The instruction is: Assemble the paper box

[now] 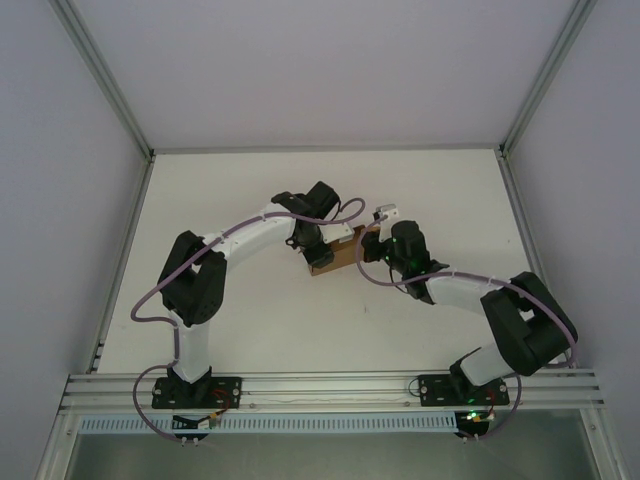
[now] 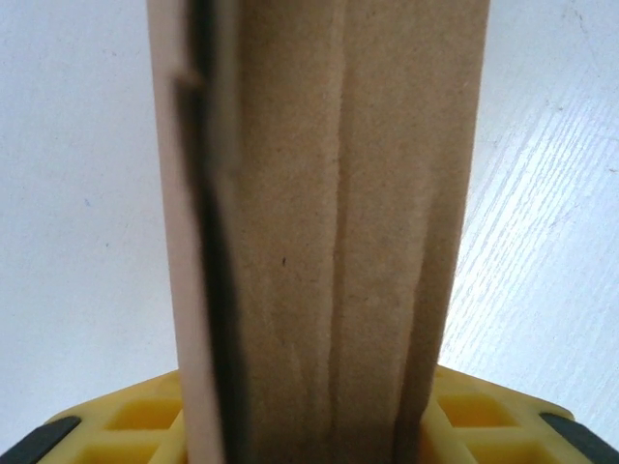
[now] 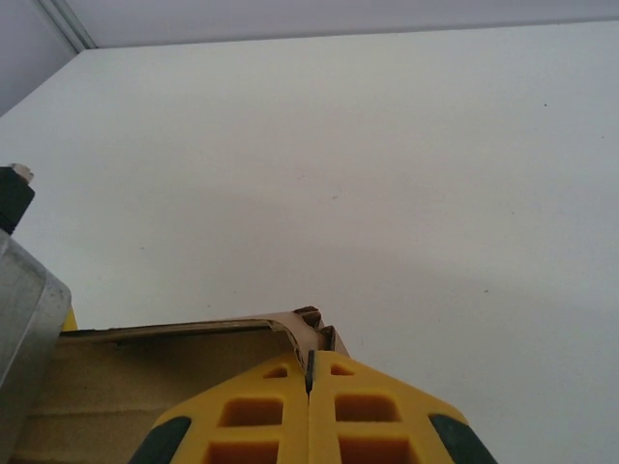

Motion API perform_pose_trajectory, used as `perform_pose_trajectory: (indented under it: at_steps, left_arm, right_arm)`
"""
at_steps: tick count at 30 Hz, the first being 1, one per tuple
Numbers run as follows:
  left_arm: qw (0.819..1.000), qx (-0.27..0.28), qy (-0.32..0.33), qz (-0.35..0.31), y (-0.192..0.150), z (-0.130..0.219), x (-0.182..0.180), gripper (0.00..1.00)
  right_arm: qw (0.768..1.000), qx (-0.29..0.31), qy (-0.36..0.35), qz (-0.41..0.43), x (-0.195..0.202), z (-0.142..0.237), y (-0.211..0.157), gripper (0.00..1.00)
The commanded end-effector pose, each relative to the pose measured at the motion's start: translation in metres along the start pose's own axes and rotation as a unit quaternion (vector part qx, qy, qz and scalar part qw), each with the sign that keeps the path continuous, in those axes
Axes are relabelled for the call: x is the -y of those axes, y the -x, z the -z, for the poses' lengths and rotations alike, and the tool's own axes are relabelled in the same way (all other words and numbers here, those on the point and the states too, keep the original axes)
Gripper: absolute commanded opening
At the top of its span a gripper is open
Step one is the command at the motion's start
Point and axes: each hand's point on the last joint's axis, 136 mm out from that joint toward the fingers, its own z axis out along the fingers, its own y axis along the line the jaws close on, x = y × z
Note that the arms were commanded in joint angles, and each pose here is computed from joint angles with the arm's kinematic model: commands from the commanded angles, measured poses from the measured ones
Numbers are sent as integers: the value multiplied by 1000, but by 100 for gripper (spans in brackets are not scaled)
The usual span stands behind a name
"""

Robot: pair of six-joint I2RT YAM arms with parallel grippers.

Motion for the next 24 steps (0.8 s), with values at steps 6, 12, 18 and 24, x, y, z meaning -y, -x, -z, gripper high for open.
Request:
perform_pose_trajectory:
  at_steps: [6, 12, 18, 24]
  left_arm:
    - [1000, 14, -3, -5, 12, -4, 3, 45]
    - [999, 35, -2, -4, 20, 5, 3, 54]
    - [998, 62, 10, 1, 27, 23, 1, 66]
    - [993, 110, 33, 35, 24, 50, -4, 73]
  right_arm:
    - [985, -172, 33, 4, -7, 16, -105, 0]
    - [984, -178, 7, 6, -1, 16, -94, 0]
    - [982, -183, -39, -4, 8, 14, -75, 0]
    - [980, -191, -51, 4, 6, 13, -72, 0]
